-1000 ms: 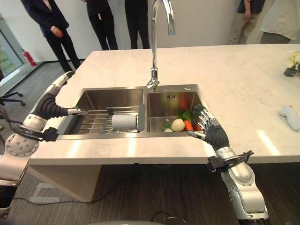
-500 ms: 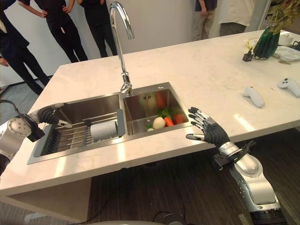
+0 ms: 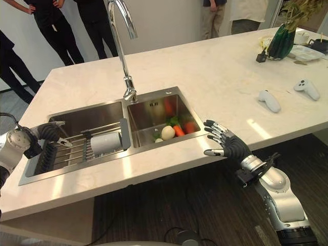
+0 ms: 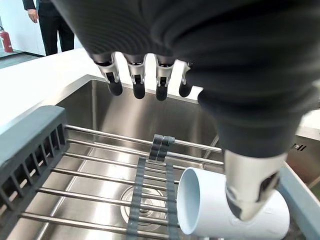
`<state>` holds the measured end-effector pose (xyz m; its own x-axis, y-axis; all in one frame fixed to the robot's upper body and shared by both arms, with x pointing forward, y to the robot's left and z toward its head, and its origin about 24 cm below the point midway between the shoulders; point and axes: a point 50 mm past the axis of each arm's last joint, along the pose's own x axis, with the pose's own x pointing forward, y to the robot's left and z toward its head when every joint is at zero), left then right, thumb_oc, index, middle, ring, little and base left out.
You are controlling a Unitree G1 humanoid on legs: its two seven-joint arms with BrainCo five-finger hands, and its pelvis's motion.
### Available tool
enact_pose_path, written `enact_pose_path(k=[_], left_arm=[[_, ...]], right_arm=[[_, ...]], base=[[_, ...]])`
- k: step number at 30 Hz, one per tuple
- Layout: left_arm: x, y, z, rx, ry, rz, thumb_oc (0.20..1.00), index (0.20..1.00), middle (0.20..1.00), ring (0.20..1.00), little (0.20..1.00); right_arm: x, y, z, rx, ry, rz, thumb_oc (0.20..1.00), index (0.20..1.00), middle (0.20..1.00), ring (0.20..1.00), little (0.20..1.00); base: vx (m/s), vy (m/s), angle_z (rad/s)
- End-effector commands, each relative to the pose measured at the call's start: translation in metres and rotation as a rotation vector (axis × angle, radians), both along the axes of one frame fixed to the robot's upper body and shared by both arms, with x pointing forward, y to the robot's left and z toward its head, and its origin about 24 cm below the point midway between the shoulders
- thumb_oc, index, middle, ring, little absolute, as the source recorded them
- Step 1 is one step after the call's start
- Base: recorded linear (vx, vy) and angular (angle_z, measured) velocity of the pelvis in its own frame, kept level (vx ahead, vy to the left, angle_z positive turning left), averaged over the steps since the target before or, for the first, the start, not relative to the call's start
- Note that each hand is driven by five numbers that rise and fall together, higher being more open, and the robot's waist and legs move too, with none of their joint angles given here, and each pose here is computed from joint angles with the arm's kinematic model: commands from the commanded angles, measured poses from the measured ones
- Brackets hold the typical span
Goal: Place the dishes in the dishwasher.
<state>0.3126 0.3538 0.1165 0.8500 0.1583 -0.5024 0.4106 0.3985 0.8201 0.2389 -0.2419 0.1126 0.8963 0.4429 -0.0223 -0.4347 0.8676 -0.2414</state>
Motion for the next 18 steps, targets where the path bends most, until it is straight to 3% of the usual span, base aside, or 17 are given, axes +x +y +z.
enact_pose_path(k=[1, 18], left_arm=[[0.014, -0.002, 0.024, 0.017, -0.103, 0.006, 1.000, 1.000, 1.000, 1.000, 1.000], [0.018, -0.008, 0.006, 0.051, -0.094, 0.013, 1.000, 1.000, 1.000, 1.000, 1.000]], right_arm=[[0.004, 0.002, 0.033, -0.031, -0.143, 0.034, 1.000, 1.000, 1.000, 1.000, 1.000], [-0.001, -0.002, 0.038, -0.077, -0.143, 0.050, 1.000, 1.000, 1.000, 1.000, 1.000]], base=[[0.03, 0.019, -0.13], [0.04, 0.017, -0.08]])
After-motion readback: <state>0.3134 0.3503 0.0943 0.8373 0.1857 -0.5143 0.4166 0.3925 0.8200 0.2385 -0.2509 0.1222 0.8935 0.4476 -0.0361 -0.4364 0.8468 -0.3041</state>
